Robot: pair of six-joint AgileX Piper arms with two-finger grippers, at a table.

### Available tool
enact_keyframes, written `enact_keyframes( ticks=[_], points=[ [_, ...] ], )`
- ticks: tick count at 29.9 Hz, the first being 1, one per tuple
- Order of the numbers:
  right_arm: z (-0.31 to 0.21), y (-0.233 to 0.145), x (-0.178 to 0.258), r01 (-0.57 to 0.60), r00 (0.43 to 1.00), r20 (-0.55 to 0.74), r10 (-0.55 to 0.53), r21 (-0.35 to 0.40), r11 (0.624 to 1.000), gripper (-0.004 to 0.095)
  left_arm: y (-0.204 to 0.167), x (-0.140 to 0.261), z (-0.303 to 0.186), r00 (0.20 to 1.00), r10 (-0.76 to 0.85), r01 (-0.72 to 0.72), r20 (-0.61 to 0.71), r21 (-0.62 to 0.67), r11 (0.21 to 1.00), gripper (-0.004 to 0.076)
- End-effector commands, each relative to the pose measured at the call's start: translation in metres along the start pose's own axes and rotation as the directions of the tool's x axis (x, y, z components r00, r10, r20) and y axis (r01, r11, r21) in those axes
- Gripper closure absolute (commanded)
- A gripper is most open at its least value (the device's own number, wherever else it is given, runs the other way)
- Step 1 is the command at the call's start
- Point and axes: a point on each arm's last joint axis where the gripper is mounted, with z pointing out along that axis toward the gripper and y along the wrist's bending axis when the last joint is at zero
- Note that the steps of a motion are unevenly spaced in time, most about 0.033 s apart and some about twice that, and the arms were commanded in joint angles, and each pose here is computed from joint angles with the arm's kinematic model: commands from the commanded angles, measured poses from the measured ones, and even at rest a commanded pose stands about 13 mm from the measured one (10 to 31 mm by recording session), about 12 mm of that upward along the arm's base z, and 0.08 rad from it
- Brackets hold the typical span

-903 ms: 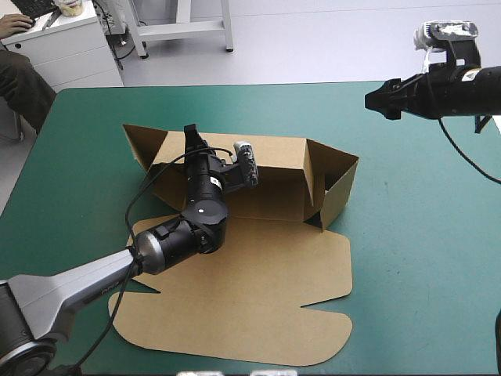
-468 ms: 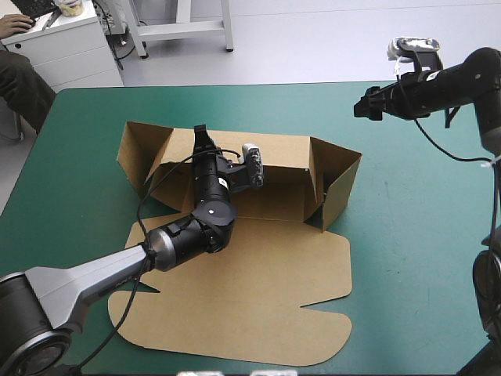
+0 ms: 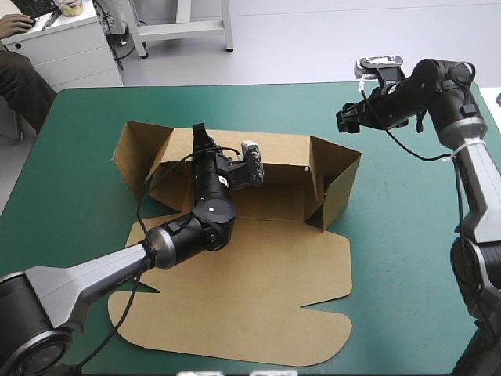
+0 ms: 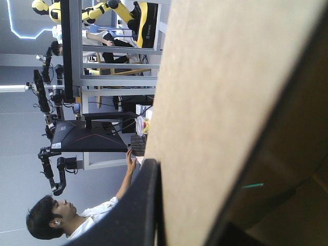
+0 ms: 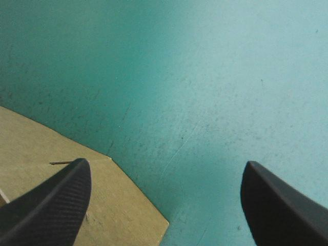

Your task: Fold the box

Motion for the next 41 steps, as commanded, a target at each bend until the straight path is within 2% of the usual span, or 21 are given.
enact_keyframes(
  ticks=[1, 10, 22, 29, 37, 41],
  points=[
    [-0.028, 0.006, -0.006, 0.009, 0.998, 0.065, -0.010, 0.016, 1.000, 0.0171, 0.016, -0.002, -0.009, 0.997, -0.070, 0.071, 0.039, -0.017, 0.997, 0.0732],
    [-0.012, 0.010, 0.014, 0.005, 0.996, -0.093, -0.005, 0.002, 1.000, 0.0171, 0.017, -0.003, -0.009, 0.996, -0.077, 0.078, 0.044, -0.026, 0.997, 0.0732],
    [-0.026, 0.027, 0.037, -0.002, 0.993, -0.116, -0.004, -0.051, 0.999, 0.0171, 0.027, -0.004, -0.011, 0.994, -0.097, 0.100, 0.051, -0.059, 0.993, 0.0732],
    [-0.020, 0.035, 0.061, 0.020, 0.999, -0.034, -0.025, -0.147, 0.989, 0.0171, 0.027, -0.006, -0.011, 0.993, -0.104, 0.107, 0.060, -0.052, 0.993, 0.0732],
    [-0.022, 0.042, 0.092, 0.043, 0.998, 0.057, -0.033, -0.186, 0.982, 0.0171, 0.027, -0.007, -0.011, 0.992, -0.103, 0.107, 0.071, -0.046, 0.993, 0.0732],
    [-0.020, 0.045, 0.100, 0.025, 0.998, 0.059, -0.012, -0.222, 0.975, 0.0171, 0.027, -0.007, -0.011, 0.992, -0.104, 0.108, 0.073, -0.044, 0.993, 0.0732]
  ],
)
